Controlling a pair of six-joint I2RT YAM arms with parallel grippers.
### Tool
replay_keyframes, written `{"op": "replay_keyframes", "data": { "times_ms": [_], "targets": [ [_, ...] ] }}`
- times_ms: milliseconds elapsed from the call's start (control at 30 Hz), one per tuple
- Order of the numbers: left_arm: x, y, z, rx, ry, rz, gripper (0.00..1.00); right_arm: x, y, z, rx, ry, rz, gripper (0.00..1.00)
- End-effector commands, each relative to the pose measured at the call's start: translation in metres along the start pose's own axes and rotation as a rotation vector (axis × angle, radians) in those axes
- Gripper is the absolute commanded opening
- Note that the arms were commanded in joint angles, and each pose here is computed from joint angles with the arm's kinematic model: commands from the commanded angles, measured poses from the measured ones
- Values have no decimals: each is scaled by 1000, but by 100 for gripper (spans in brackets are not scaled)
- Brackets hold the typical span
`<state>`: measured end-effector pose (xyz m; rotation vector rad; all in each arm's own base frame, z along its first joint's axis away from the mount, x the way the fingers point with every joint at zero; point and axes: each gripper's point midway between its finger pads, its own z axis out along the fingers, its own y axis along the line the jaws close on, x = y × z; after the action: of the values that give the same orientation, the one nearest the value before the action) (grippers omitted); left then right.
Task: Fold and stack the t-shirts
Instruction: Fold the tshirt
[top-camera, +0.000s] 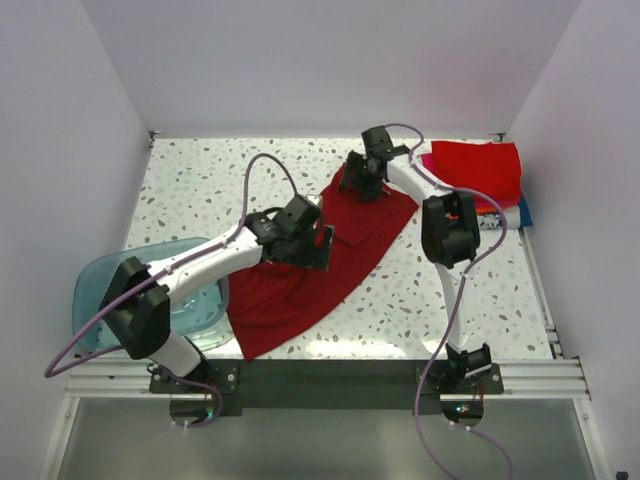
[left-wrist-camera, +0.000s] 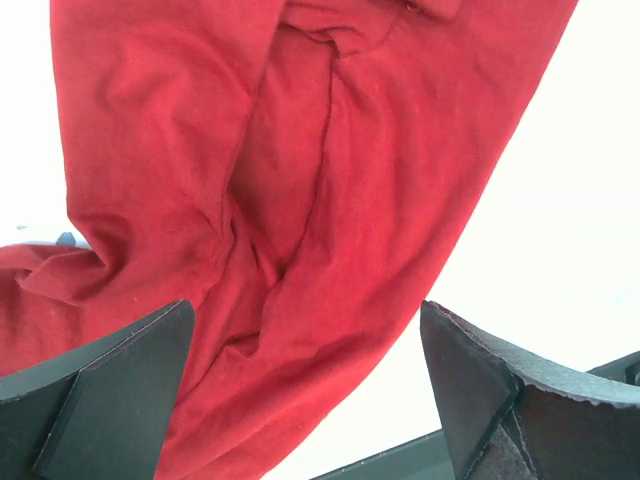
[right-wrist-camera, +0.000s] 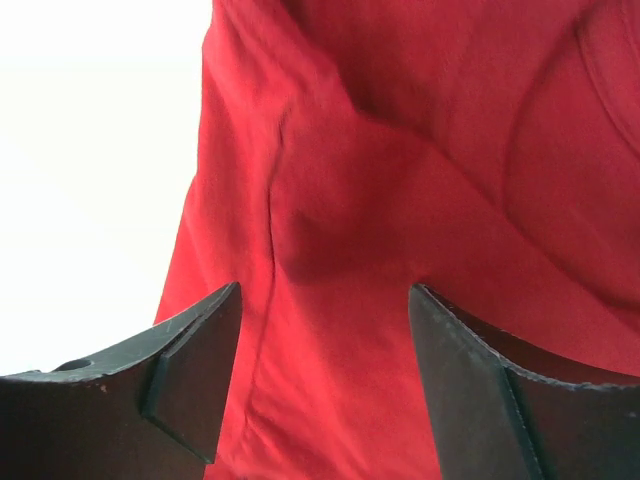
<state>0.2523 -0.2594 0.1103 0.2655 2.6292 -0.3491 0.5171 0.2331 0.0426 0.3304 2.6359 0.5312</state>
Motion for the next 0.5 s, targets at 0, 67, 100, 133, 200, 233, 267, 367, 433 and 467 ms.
{"op": "replay_keyframes", "data": {
  "times_ms": [0, 67, 100, 133, 200, 233, 267, 367, 433, 467],
  "targets": [
    [-8, 3, 2, -43, -22, -22, 100, -31, 33, -68, -78, -148, -71, 72],
    [-5, 8, 5, -64, -20, -9, 100, -16, 23, -74, -47, -120, -95, 72],
    [-4, 10, 8, -69, -15, -4, 100, -15, 26, -89, -53, -133, -107, 73],
    [-3, 11, 9, -72, -14, 9, 100, -9, 23, -93, -42, -126, -119, 73],
    [1, 14, 15, -77, -5, 34, 100, 11, 13, -99, -22, -92, -129, 73],
    [2, 14, 17, -75, -5, 42, 100, 25, 2, -95, 2, -61, -129, 73],
    [5, 15, 20, -75, 2, 55, 100, 31, -1, -96, 12, -54, -132, 73],
    [5, 15, 27, -59, -8, 91, 100, 56, -14, -90, 40, -5, -131, 73],
    [5, 13, 33, -47, -8, 109, 100, 69, -18, -85, 51, 23, -127, 73],
    [10, 14, 36, -44, 6, 114, 100, 77, -23, -80, 61, 41, -126, 73]
  ]
}}
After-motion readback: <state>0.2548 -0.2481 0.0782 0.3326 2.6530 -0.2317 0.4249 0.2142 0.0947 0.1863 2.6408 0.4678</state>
